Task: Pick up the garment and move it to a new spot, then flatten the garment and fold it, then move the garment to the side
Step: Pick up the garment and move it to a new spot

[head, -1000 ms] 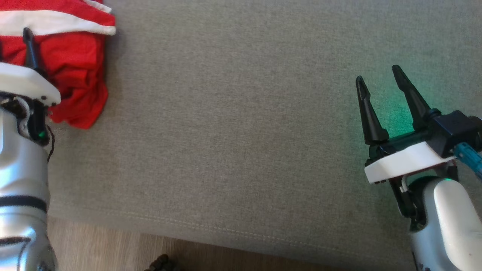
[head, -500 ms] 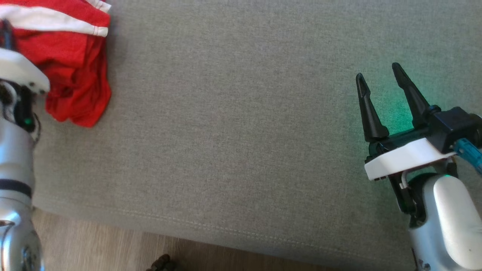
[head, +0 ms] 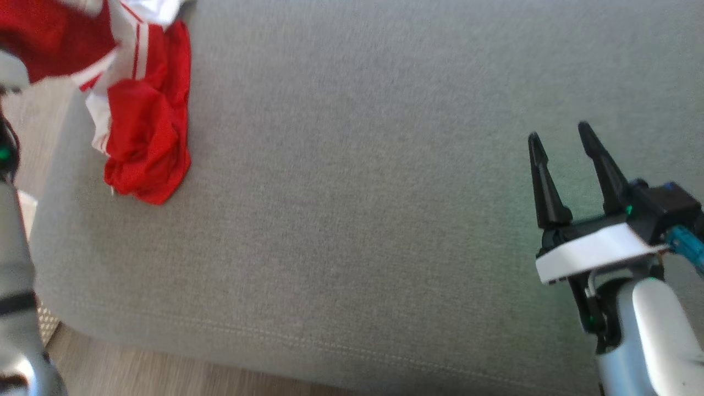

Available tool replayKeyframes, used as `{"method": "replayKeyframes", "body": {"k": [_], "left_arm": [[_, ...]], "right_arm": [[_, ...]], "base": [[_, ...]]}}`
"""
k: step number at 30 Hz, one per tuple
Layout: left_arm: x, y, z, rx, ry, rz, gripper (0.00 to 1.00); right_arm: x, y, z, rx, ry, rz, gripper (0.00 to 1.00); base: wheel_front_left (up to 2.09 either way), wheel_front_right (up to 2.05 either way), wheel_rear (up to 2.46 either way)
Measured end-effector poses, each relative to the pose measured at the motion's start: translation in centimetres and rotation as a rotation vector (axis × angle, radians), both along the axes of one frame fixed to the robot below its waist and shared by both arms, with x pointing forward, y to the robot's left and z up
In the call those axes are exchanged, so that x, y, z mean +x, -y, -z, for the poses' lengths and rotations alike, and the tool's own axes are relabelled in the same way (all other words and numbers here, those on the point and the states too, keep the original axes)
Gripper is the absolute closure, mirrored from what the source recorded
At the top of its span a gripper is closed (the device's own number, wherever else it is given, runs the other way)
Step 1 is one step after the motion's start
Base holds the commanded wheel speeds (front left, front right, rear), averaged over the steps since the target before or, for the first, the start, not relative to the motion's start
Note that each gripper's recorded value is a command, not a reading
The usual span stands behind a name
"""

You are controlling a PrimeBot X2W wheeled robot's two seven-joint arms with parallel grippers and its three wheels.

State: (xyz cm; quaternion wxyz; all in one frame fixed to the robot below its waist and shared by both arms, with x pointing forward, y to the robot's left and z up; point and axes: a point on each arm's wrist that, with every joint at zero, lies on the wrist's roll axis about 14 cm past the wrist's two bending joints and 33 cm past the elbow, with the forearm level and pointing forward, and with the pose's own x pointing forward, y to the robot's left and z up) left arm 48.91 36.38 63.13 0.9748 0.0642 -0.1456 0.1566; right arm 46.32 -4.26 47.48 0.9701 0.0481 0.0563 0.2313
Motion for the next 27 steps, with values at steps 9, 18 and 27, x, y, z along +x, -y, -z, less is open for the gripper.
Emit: {"method": "replayKeyframes", "body": {"k": [9, 18, 27], "left_arm": [[-5.6, 6.9, -2.9, 0.012, 0.152, 0.151, 1.00], [-9.1, 14.5, 0.8, -0.126, 0.076, 0.297, 1.00], [-6.6, 25.3, 5.1, -0.257, -0.026, 0.589, 1.00]], "right_arm": [[-3.1, 3.2, -2.7, 0.012, 0.045, 0.096, 0.00], [-5.8, 7.5, -3.1, 0.019, 0.038, 0.223, 0.00], [-7.0, 11.7, -3.2, 0.013, 0.040, 0.347, 0.00]], "base": [[0.00, 0.00, 0.00], [0.00, 0.00, 0.00], [0.00, 0.00, 0.00]]}}
